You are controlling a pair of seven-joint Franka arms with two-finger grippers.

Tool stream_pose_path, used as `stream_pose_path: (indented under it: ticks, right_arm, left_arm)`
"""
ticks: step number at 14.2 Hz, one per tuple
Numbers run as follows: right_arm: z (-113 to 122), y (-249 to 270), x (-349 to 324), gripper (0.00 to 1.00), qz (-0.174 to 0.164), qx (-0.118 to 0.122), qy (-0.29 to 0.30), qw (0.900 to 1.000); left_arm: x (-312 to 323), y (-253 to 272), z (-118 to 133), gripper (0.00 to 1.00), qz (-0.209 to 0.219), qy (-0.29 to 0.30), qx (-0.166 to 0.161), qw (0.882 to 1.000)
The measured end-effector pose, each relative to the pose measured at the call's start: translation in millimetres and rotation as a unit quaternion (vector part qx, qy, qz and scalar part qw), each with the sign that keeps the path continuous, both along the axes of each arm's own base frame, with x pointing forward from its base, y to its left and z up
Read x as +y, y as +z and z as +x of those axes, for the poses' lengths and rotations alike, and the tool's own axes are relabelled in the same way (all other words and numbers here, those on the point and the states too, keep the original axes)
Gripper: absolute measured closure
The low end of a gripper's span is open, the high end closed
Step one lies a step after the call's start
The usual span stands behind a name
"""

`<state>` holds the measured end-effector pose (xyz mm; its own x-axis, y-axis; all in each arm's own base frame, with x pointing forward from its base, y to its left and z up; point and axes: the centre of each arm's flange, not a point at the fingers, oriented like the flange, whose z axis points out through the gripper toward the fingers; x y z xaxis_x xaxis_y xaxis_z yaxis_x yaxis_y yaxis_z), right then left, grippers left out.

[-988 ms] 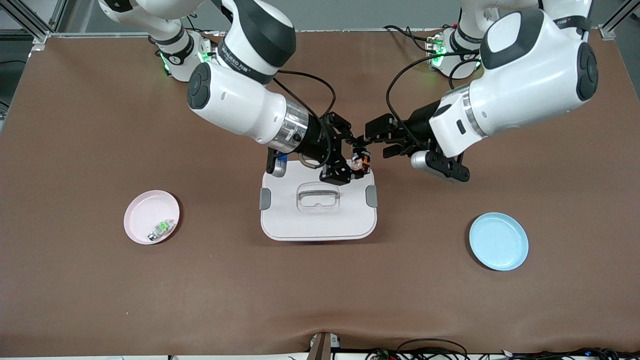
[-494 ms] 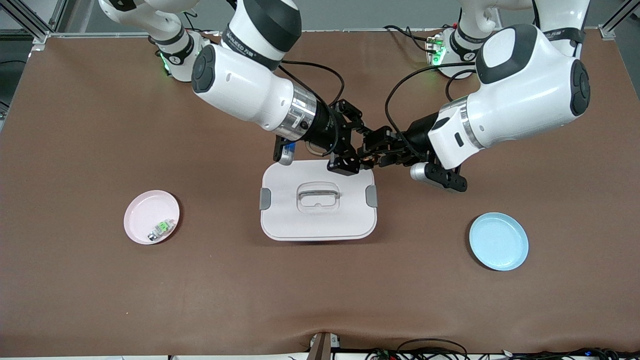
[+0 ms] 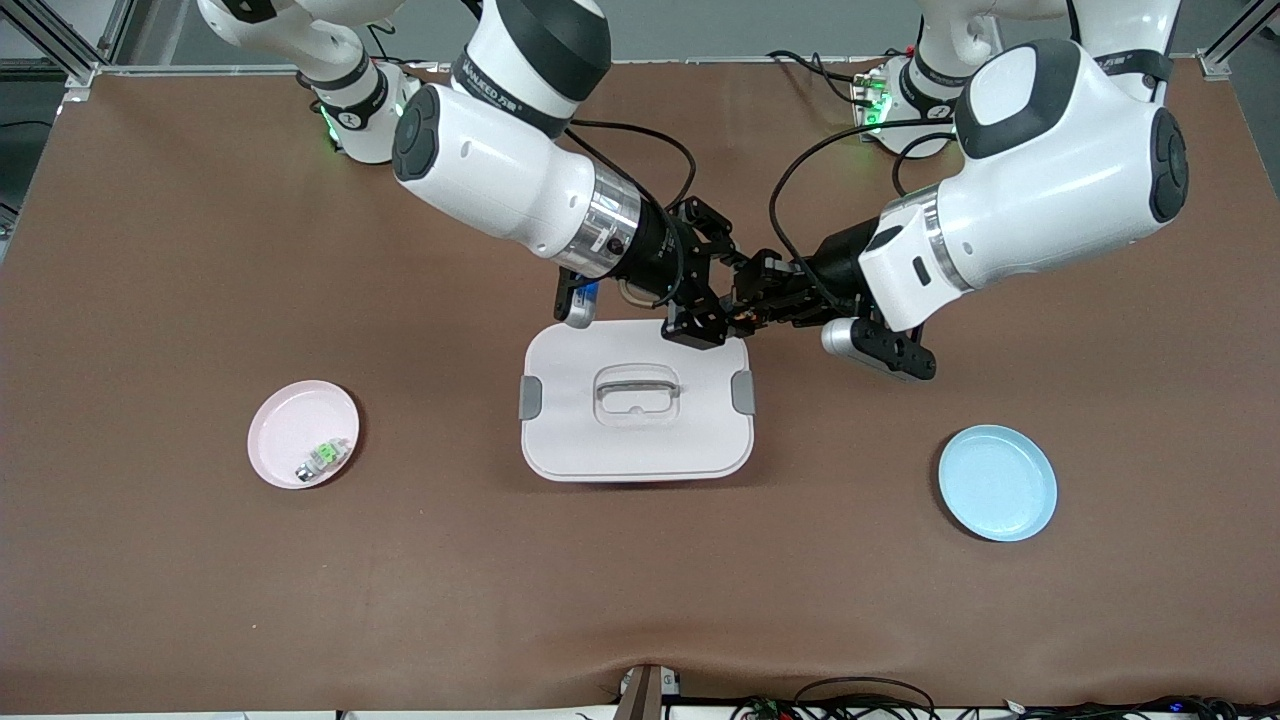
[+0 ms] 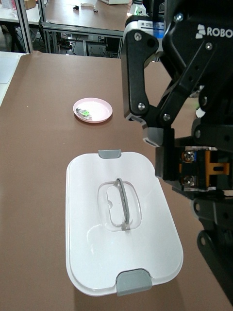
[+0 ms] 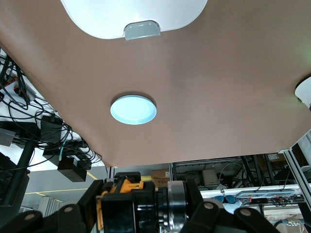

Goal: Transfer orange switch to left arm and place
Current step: 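Open the right gripper while the left gripper carries the switch away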

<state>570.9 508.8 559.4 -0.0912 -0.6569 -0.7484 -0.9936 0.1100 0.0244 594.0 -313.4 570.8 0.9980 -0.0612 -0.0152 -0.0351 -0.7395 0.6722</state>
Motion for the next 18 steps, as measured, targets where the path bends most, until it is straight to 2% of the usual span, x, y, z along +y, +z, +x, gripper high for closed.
stream_pose_path:
  ticks: [2,3,4,5,9,12,14,15,16,17,18]
  right_arm:
    - [-0.2,-0.3,0.7,0.27,0.0,-0.001,0.0,1.0]
    - [-0.3,-0.3,0.9,0.21,0.001,-0.001,-0.001,1.0]
    - [0.0,0.4,0.6,0.08,0.001,-0.003,-0.001,1.0]
    - [0.2,1.3,0.3,0.0,0.001,-0.005,0.001,1.0]
    - [1.4,4.0,-0.5,0.0,0.003,-0.012,0.0,1.0]
    - [7.6,8.5,-5.6,0.0,0.019,-0.044,0.01,0.999]
    - [10.1,7.9,-8.2,0.0,0.024,-0.088,0.052,0.994]
    - [9.6,7.0,-8.5,0.0,0.012,-0.114,0.079,0.99]
    - [7.5,6.2,-7.8,0.0,-0.016,-0.146,0.11,0.983]
    - [3.1,7.1,-5.3,0.0,-0.06,-0.188,0.143,0.97]
    - [-5.9,10.6,2.2,0.0,-0.11,-0.235,0.176,0.95]
  left_arm:
    - [0.6,0.0,0.2,0.67,0.0,0.0,0.0,1.0]
    - [2.2,-0.5,1.1,0.67,0.001,0.001,0.001,1.0]
    - [5.7,-1.2,2.9,0.67,0.002,0.005,0.001,1.0]
    - [9.2,-1.8,4.7,0.67,0.002,0.007,0.001,1.0]
    - [15.3,-5.2,7.5,0.67,0.012,0.01,0.0,1.0]
    - [22.0,-12.0,10.2,0.67,0.056,0.004,-0.019,0.998]
    - [29.6,-18.8,13.8,0.67,0.088,0.002,-0.03,0.996]
    - [34.7,-22.9,16.6,0.67,0.1,0.003,-0.032,0.995]
    - [42.4,-27.6,20.5,0.67,0.107,0.007,-0.031,0.994]
    - [52.2,-34.5,24.7,0.67,0.117,0.008,-0.03,0.993]
    - [64.5,-43.9,29.2,0.67,0.128,0.003,-0.032,0.991]
